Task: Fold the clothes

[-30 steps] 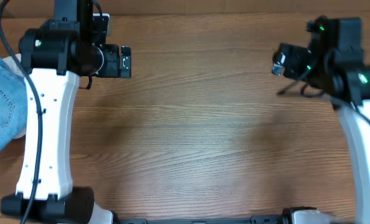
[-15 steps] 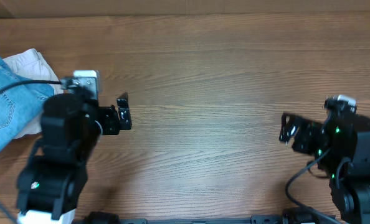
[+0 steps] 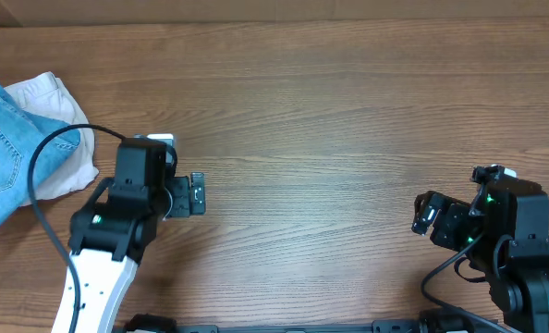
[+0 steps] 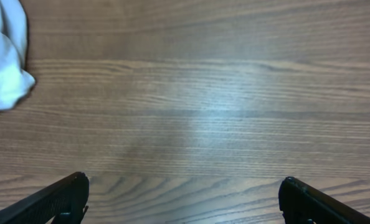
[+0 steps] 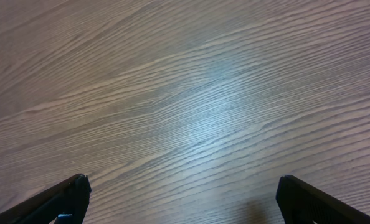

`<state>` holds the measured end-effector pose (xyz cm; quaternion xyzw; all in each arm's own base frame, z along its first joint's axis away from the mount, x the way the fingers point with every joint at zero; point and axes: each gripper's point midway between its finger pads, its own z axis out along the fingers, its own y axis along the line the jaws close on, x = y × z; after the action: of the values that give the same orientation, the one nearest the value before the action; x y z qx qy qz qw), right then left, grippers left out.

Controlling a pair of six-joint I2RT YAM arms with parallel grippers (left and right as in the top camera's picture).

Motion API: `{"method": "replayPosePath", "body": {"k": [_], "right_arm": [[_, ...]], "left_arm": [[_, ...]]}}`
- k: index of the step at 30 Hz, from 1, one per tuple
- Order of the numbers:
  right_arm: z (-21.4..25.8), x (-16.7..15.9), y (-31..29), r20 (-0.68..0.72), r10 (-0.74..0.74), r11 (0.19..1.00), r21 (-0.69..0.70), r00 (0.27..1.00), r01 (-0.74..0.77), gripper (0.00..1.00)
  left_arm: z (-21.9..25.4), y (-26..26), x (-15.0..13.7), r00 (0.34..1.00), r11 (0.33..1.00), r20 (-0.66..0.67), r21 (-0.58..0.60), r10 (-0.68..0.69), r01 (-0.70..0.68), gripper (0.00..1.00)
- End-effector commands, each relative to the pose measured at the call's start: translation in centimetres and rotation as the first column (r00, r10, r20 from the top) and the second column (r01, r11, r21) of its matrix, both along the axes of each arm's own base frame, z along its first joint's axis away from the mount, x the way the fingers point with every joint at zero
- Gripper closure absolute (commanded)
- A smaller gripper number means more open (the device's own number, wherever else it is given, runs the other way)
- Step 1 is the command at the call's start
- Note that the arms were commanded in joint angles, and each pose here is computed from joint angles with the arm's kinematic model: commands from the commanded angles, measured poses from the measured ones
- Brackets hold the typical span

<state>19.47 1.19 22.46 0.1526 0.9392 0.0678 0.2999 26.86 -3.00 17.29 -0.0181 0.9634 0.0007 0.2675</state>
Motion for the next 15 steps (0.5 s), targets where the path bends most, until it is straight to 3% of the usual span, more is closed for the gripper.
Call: {"method": "replayPosePath", "body": {"k": [1,6,10,15], "right_arm": [[0.4,-0.1,-0.5,0.029,-0.010,0.999,-0.031,1.000,0.010,0.00],[3.9,1.6,-0.4,0.315,0.041,0.998,-0.062,0.948,-0.022,0.00],[5.1,1.8,0.1,0.536,0.130,0.989,-0.128,0.834,-0.073,0.00],[4.0,1.6,0.1,0.709,0.137,0.988,-0.145,0.692,-0.047,0.00]], "left_arm": [[-1.5,0.2,0.2,0.998,1.000,-0.054,0.013,0.021,-0.020,0.00],[-3.5,0.1,0.4,0.991,0.999,-0.132,0.029,0.023,-0.019,0.00],[-5.1,0.1,0.5,0.982,0.999,-0.189,0.040,0.024,-0.017,0.00],[-6.7,0.1,0.5,0.968,0.999,-0.251,0.053,0.027,-0.014,0.00]]}}
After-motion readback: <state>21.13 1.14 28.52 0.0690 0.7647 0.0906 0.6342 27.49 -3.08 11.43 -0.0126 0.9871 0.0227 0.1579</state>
